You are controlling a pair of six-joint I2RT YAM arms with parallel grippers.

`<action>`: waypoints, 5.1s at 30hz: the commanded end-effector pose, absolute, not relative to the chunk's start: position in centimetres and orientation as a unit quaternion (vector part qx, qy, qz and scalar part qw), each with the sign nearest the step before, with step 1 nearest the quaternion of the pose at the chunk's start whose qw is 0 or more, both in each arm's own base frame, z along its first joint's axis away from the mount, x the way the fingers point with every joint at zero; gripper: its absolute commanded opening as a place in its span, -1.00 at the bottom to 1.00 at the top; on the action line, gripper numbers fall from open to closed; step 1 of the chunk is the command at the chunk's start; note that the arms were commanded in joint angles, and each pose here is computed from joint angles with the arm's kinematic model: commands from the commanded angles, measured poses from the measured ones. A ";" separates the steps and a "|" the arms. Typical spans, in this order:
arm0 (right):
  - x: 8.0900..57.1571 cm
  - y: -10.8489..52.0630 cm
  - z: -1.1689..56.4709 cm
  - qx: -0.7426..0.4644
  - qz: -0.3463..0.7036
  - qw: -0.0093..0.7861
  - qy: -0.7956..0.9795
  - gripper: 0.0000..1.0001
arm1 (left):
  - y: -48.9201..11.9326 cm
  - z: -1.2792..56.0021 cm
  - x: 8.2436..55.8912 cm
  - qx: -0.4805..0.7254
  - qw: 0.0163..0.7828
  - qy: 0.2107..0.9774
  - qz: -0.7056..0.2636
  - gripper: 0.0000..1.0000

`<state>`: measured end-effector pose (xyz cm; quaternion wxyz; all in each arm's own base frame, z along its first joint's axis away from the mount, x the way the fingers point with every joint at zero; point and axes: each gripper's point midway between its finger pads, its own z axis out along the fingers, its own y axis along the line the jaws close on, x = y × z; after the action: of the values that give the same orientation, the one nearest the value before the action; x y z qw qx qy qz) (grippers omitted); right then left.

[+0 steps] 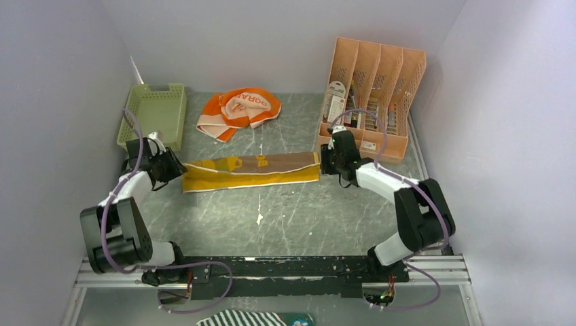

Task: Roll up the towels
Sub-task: Fold the towel at the center of the board.

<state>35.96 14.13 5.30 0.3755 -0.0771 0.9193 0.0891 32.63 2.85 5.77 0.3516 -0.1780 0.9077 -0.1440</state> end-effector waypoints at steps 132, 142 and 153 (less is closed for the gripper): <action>35.3 18.6 5.8 -0.125 0.149 0.398 0.897 0.15 | 4.4 0.5 30.7 -0.251 0.188 0.936 -0.158 -0.87; 35.4 19.1 6.1 -0.127 0.154 0.402 0.894 0.15 | 9.1 7.1 30.8 -0.279 0.268 0.922 -0.024 -0.87; 35.0 19.1 6.1 -0.127 0.150 0.401 0.895 0.15 | 2.6 7.8 31.3 -0.224 0.235 0.944 -0.063 -0.87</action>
<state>34.86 19.04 5.11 0.3832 -0.1251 0.9028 0.1501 30.34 5.93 6.63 0.2478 -0.2506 0.9348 -0.0448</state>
